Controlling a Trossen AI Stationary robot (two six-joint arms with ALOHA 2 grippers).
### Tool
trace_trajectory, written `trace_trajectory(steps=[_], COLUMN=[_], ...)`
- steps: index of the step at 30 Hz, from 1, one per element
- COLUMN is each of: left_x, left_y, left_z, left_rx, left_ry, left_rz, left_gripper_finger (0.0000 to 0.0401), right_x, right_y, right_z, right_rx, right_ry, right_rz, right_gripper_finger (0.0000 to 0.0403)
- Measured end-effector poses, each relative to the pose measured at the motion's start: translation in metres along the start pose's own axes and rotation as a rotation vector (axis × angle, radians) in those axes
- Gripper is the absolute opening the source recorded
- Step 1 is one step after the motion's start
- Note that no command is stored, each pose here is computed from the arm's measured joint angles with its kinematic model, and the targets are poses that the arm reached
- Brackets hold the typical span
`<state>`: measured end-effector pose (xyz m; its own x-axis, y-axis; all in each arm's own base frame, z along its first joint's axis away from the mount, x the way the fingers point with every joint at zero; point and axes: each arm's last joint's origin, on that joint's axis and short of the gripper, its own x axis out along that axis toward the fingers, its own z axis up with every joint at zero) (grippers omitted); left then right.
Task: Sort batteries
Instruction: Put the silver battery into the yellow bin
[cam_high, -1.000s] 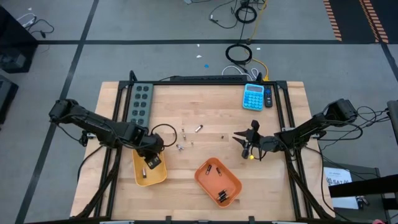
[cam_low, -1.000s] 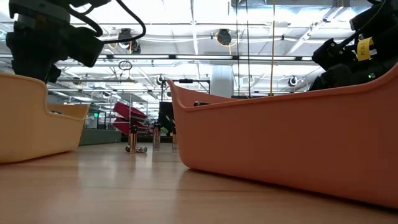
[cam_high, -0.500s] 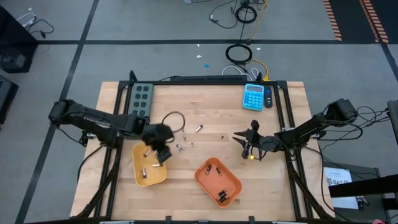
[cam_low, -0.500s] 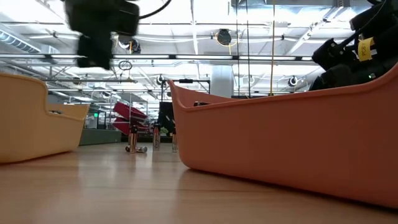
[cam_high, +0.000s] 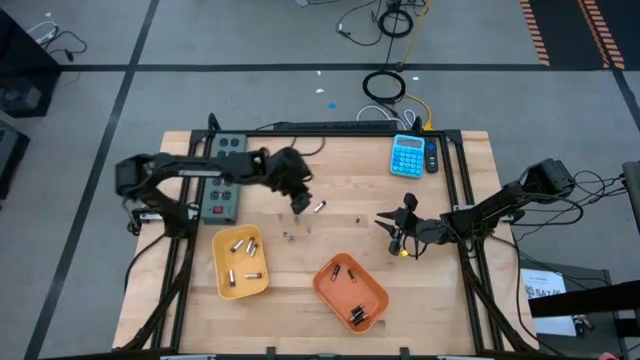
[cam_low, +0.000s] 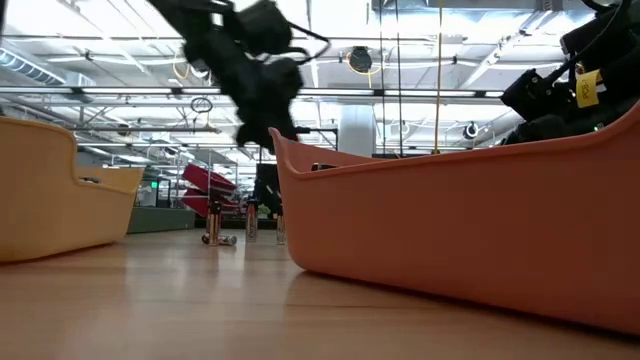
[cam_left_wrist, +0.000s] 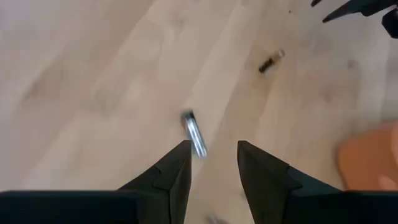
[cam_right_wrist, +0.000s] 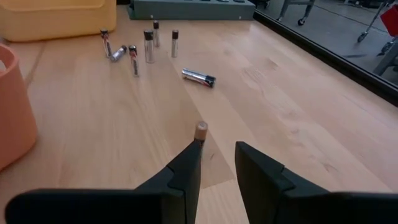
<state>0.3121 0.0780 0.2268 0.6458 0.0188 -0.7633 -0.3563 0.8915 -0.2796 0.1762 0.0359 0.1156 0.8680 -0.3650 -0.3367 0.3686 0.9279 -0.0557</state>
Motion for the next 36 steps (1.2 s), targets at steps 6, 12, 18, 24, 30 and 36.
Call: trace_trajectory(steps=[6, 12, 18, 24, 30, 36], left_x=[0.026, 0.059, 0.081, 0.107, 0.11, 0.115], left_y=[0.005, -0.013, -0.017, -0.017, -0.019, -0.013], left_z=[0.041, 0.051, 0.051, 0.037, 0.03, 0.02], left_rx=[0.044, 0.212, 0.213, 0.184, 0.169, 0.206], left_ry=[0.031, 0.225, 0.325, 0.376, 0.388, 0.397], left_rz=[0.039, 0.117, 0.173, 0.248, 0.26, 0.32], left_gripper_finger=[0.0139, 0.0166, 0.0213, 0.023, 0.0231, 0.023], right_x=[0.002, 0.003, 0.003, 0.003, 0.003, 0.002], right_y=[-0.005, -0.006, -0.006, -0.006, -0.005, -0.005], right_z=[-0.004, -0.005, -0.005, -0.005, -0.005, -0.005], right_rx=[-0.011, -0.006, -0.013, -0.013, -0.012, -0.01], right_ry=[0.045, 0.053, 0.054, 0.055, 0.058, 0.056], right_rz=[-0.033, -0.042, -0.042, -0.034, -0.018, -0.012], right_gripper_finger=[0.009, 0.009, 0.009, 0.009, 0.009, 0.009])
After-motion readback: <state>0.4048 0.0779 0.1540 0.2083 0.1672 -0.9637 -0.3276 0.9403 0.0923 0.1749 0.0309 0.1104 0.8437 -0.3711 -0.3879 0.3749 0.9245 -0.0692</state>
